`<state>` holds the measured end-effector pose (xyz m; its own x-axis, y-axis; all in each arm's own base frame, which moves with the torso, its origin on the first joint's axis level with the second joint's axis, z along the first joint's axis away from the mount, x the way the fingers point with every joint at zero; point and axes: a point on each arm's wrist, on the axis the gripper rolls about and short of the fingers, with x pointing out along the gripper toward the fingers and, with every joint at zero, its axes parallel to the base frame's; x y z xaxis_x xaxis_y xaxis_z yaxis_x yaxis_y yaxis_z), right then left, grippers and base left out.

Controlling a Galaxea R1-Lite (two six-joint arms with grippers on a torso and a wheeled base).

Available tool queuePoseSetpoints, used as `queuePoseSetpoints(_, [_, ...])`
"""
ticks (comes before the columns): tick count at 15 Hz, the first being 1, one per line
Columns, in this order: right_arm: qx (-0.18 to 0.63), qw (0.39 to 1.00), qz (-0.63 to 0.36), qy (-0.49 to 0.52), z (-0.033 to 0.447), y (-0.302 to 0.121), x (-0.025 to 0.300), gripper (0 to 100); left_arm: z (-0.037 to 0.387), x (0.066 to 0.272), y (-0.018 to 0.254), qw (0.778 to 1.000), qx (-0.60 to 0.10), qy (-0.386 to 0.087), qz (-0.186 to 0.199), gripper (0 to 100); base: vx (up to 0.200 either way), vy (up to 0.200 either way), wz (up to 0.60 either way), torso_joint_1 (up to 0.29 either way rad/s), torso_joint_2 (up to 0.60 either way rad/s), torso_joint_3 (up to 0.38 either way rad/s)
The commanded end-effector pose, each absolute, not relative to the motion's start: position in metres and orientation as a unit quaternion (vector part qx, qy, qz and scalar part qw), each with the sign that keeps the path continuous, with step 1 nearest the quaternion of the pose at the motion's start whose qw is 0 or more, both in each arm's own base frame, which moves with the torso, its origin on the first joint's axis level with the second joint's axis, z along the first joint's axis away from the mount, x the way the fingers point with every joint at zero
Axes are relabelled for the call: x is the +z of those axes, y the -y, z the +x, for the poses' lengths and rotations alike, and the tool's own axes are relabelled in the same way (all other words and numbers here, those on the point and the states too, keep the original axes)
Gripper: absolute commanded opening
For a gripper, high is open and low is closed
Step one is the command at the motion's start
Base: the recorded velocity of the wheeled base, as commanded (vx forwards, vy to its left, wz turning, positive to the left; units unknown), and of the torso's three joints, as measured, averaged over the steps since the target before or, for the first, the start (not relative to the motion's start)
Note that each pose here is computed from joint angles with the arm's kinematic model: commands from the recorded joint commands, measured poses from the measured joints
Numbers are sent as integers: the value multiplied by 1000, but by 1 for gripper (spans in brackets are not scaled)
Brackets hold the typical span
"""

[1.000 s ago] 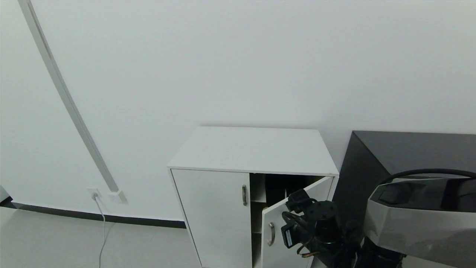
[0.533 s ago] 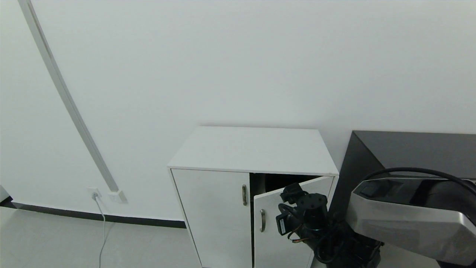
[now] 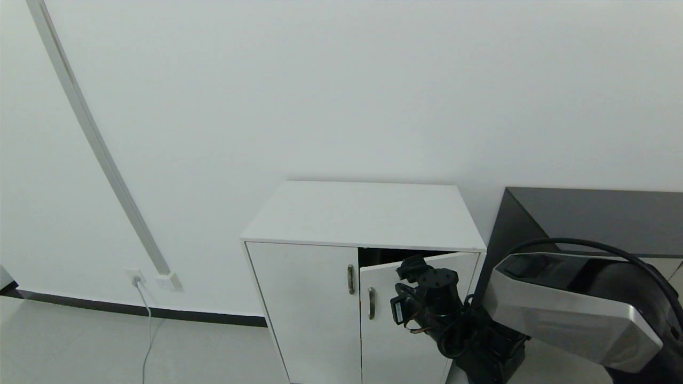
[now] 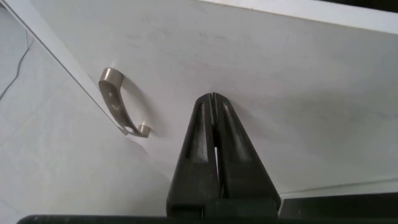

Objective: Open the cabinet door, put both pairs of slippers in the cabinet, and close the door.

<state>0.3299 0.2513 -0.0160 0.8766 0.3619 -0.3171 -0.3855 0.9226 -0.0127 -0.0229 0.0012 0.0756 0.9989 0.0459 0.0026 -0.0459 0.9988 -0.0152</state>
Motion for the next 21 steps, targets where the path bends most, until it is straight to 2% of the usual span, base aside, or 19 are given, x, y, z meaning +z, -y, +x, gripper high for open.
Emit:
queuePoseSetpoints(1, [191,969,-37,-154,335,-253,-18,0,-23,76,-1,1000,23,1,-8,0,0,0,0,0,0,0])
queuePoseSetpoints(21, [177,975,-36,-132,361,-254,-8,0,-23,76,-1,1000,22,1,-8,0,0,0,0,0,0,0])
